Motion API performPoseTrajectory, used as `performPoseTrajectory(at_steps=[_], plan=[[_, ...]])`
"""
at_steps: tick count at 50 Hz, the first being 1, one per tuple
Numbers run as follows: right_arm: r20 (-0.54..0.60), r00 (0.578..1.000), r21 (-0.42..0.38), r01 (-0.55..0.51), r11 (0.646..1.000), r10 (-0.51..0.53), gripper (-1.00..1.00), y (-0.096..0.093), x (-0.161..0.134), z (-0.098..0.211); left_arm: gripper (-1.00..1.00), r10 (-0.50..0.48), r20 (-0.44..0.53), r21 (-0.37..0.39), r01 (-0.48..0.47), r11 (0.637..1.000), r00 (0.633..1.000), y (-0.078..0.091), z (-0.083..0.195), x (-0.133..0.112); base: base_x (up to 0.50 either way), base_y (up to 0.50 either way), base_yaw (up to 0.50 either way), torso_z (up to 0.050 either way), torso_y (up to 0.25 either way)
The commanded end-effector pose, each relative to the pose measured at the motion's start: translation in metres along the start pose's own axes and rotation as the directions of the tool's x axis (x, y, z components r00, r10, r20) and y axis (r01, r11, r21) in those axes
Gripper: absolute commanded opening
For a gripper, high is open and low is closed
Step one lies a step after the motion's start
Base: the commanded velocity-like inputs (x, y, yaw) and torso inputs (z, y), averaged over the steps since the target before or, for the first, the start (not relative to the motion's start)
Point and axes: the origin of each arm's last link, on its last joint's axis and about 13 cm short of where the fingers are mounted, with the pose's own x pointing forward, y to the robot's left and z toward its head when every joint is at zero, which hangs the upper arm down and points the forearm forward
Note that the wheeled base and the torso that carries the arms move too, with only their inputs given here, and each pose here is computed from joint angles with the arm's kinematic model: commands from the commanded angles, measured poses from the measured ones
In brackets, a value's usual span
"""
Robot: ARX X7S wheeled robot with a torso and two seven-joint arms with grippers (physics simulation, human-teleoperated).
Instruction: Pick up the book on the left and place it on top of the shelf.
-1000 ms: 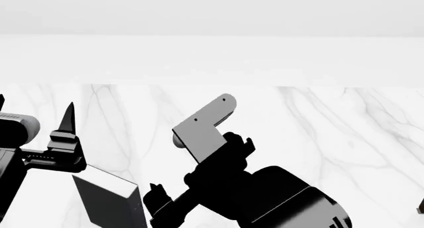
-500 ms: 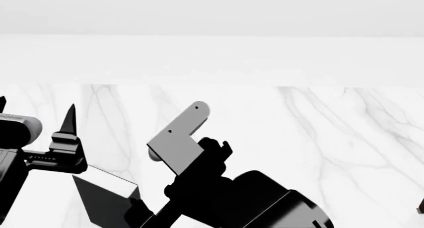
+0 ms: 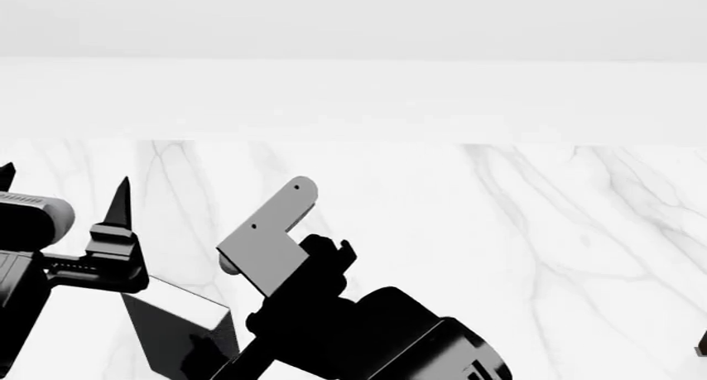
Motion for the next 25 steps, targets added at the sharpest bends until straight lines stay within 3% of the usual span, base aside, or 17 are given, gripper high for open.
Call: performPoseTrajectory(at_steps=[1,25], plan=[[0.003,1.0,0.018,-0.025,1.0,0.025,1.0,0.001,0.016,-0.003,1.0,0.0,0.007,-0.003,0.0,1.0,1.0,0.0,0.0,0.0,0.0,0.0,0.0,0.0,0.0],[0.003,0.998,0.021,-0.056,0.998,0.056,1.0,0.005,0.038,-0.002,1.0,-0.012,0.0,-0.012,0.012,1.0,1.0,0.0,-0.001,0.001,0.0,0.0,0.0,0.0,0.0]])
